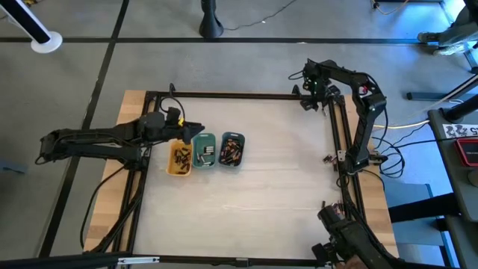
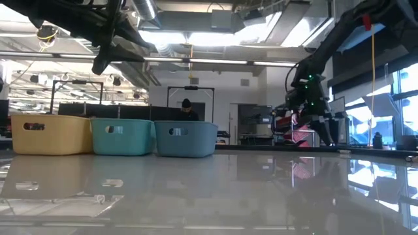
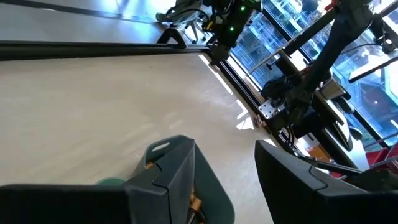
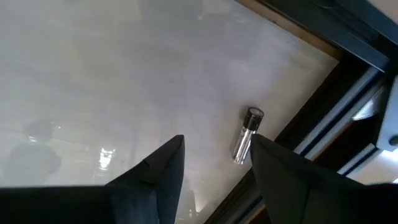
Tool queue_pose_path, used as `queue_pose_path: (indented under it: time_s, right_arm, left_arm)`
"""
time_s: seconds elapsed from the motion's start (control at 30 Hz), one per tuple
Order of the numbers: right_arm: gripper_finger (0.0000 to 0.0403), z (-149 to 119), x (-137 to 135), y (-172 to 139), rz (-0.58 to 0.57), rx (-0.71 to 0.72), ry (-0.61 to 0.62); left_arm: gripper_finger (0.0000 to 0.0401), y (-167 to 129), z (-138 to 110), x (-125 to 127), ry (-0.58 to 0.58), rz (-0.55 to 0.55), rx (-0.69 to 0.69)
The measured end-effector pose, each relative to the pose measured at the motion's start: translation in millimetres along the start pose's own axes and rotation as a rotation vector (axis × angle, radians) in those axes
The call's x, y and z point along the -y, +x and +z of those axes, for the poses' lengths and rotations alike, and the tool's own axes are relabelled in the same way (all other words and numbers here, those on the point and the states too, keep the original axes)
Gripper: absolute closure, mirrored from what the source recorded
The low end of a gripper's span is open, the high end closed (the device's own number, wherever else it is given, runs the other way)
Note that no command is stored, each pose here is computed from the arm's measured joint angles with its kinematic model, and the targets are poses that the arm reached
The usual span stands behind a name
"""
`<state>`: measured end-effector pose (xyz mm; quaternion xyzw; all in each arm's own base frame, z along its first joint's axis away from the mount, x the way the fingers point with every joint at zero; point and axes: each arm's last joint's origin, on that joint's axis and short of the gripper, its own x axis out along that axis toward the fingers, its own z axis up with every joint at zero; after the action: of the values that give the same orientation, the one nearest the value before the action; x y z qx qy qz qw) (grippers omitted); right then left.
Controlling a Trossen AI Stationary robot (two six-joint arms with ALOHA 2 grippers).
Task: Sort batteries
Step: Put the small black battery into the yellow bin
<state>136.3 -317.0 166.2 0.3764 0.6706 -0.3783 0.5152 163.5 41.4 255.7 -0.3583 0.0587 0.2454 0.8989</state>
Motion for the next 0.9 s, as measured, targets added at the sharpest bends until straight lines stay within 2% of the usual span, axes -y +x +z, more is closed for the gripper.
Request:
queue_pose_path:
  time_s: [0.1,0.27,0.4,0.5,0.63,0.73,0.83,0.9]
  right_arm:
    - [0.022,1,0,2,0.0,-0.006,-0.007]
    - [0.022,-3,-12,-13,0.055,0.022,-0.003]
    - [0.022,-17,-38,-32,0.105,0.027,-0.005]
    - [0.022,-32,-68,-48,0.108,0.05,-0.063]
    - [0.022,-65,-114,-68,0.09,0.067,-0.178]
    - [0.022,-104,-143,-75,0.089,0.048,-0.256]
    - [0.022,-147,-168,-74,0.135,0.017,-0.273]
    - [0.022,-178,-182,-69,0.163,-0.025,-0.243]
  left_arm:
    - [0.0242,0,0,0,-0.001,0.005,0.004]
    - [0.0242,0,1,-1,0.0,0.037,0.036]
    - [0.0242,0,3,-3,0.0,0.051,0.05]
    - [0.0242,1,4,-4,0.021,0.053,0.05]
    - [0.0242,1,4,-4,0.061,0.044,0.038]
    - [0.0242,1,3,-4,0.1,0.033,0.023]
    - [0.0242,1,3,-4,0.141,0.025,0.011]
    - [0.0242,1,3,-4,0.162,0.024,0.006]
